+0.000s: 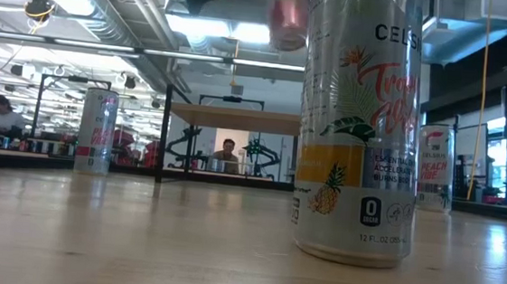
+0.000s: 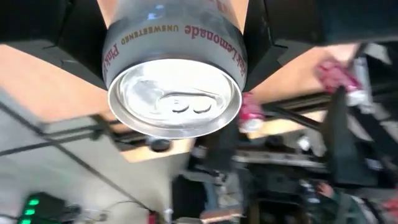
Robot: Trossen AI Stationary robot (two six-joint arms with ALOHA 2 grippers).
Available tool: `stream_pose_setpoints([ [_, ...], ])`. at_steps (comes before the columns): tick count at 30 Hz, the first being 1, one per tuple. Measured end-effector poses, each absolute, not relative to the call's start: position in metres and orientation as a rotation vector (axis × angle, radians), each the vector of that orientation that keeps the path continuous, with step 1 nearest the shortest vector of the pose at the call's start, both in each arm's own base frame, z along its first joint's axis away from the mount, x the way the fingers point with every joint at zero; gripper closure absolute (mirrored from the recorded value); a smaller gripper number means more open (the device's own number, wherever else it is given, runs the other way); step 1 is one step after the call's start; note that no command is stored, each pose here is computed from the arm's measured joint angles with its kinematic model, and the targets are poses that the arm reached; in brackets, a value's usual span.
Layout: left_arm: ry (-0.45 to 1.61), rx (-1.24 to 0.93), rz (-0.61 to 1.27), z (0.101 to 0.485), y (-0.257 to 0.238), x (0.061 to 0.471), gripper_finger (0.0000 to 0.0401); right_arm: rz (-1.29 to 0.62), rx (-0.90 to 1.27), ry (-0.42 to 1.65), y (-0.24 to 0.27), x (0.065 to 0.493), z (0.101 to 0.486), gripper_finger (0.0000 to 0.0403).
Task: Place canned beverage on shelf
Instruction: Put the left orange white soda can on the shelf
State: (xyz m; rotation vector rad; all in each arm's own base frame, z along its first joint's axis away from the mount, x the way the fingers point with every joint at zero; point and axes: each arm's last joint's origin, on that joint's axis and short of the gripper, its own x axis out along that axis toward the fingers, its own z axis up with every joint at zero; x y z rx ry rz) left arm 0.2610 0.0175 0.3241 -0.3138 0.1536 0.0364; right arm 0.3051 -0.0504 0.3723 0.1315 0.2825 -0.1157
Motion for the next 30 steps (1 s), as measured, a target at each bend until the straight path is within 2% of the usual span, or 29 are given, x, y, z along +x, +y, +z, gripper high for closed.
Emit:
stream_pose_setpoints([
  [10,0.138,-0.331,0.171,0.324,0.022,0.260,0.0058,-0.366,0.066,0.383,-0.086,0.259,0.377,0.0143],
  [23,0.115,-0.335,0.229,0.325,0.024,0.260,0.0058,-0.735,0.113,0.308,-0.141,0.212,0.312,0.0143],
  [30,0.113,-0.335,0.229,0.325,0.024,0.260,0.0058,-0.796,0.172,0.264,-0.158,0.202,0.296,0.0143],
])
